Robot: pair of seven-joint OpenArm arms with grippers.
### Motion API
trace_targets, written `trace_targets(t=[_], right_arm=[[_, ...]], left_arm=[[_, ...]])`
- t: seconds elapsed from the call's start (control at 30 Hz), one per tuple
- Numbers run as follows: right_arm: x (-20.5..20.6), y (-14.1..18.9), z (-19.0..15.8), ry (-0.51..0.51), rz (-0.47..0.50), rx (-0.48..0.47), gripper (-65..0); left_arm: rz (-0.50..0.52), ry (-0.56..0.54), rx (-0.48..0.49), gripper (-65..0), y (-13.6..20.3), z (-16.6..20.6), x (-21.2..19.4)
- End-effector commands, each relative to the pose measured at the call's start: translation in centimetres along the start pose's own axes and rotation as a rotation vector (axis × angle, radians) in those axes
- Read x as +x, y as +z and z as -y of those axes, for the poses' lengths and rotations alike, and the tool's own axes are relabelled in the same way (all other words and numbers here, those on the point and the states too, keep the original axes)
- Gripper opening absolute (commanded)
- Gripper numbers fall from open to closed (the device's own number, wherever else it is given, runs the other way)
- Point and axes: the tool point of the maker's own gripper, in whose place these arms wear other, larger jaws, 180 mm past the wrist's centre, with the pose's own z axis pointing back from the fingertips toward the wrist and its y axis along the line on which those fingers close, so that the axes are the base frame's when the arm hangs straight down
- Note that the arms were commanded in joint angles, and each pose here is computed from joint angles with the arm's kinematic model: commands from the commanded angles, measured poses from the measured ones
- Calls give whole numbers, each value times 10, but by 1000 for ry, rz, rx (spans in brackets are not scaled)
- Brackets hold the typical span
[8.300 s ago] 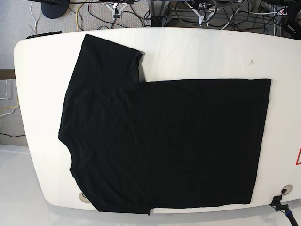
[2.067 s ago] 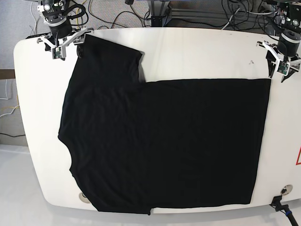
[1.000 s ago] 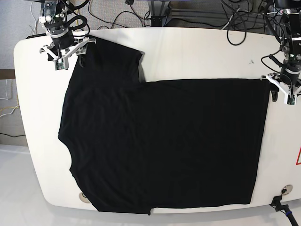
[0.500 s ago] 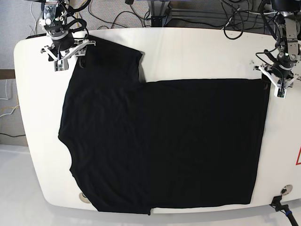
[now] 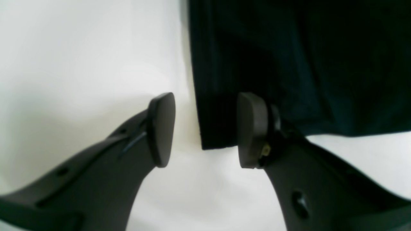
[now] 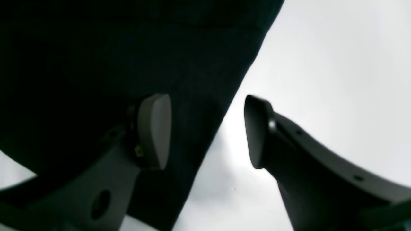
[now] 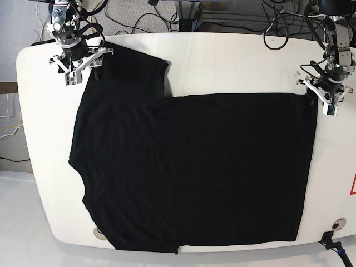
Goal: Fold the T-shirt properly
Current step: 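Lower both grippers to the shirt's shoulder corners and pinch them, then drag the gripped shoulder corners toward the robot, shifting the shirt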
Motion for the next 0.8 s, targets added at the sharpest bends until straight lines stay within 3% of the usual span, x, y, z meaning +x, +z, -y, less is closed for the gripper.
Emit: trace_targets(t=[0.0, 0.53, 0.6, 0.7, 0.77], right_arm=[[7, 1, 4, 13, 27, -8, -300], [2, -2, 7, 6, 28, -16, -299], [1, -2, 7, 9, 24, -15, -300], [2, -1, 6, 17, 22, -13, -299], [-2, -1, 5, 18, 5, -6, -298]], left_arm=[[0, -21, -4, -356, 1, -2, 3], [-25, 16, -14, -383, -6, -3, -11], [-30, 20, -18, -433, -8, -3, -13], [-50, 11, -26, -635, -9, -1, -18], [-55, 13, -28, -650, -9, -2, -18]])
